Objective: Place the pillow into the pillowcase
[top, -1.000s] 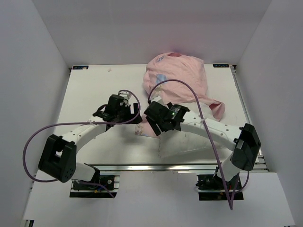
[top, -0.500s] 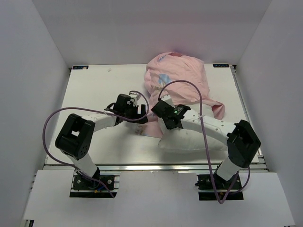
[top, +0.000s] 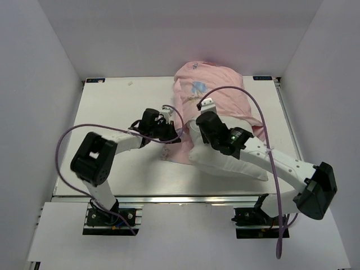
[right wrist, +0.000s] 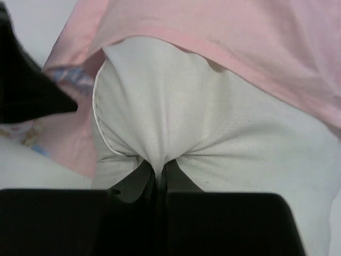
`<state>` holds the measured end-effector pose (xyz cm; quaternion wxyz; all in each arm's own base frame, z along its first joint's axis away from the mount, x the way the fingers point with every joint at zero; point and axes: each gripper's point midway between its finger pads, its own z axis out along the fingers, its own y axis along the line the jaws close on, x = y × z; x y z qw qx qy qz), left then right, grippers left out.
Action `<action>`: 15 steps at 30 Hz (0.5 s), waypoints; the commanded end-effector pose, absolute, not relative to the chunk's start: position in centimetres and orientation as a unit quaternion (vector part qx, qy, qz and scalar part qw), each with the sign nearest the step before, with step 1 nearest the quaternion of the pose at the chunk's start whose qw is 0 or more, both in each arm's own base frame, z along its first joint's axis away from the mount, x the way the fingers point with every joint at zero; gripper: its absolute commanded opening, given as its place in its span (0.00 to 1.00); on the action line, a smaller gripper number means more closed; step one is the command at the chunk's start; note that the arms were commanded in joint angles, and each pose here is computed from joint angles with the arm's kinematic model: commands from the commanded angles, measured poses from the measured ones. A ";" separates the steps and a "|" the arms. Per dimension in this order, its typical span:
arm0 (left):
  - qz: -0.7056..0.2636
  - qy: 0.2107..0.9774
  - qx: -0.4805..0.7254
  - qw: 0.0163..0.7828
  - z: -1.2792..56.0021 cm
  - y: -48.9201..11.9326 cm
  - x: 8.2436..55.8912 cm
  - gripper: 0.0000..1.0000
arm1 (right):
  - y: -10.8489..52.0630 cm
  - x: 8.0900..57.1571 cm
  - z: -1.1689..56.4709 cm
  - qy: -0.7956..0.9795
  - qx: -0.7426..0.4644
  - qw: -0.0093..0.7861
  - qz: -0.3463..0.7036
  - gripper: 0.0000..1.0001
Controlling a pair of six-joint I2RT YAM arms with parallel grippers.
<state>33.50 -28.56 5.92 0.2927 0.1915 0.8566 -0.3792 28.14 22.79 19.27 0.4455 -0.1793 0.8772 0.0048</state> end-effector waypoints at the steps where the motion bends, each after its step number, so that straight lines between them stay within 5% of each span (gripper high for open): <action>1: -0.437 0.800 0.197 0.361 15.3 -29.5 31.8 0.00 | 23.5 32.1 28.4 0.777 -0.135 0.613 0.035 0.00; 7: -0.479 0.731 0.174 0.454 29.1 -28.6 26.8 0.00 | 24.8 31.8 41.1 0.469 -0.146 0.868 0.071 0.00; 12: -0.509 0.708 0.162 0.462 35.2 -27.1 23.3 0.00 | 29.5 35.3 37.5 0.461 -0.222 0.859 0.006 0.00; 15: -0.500 0.734 0.152 0.434 34.5 -26.2 21.7 0.00 | 28.1 39.3 37.6 0.473 -0.104 0.873 -0.054 0.00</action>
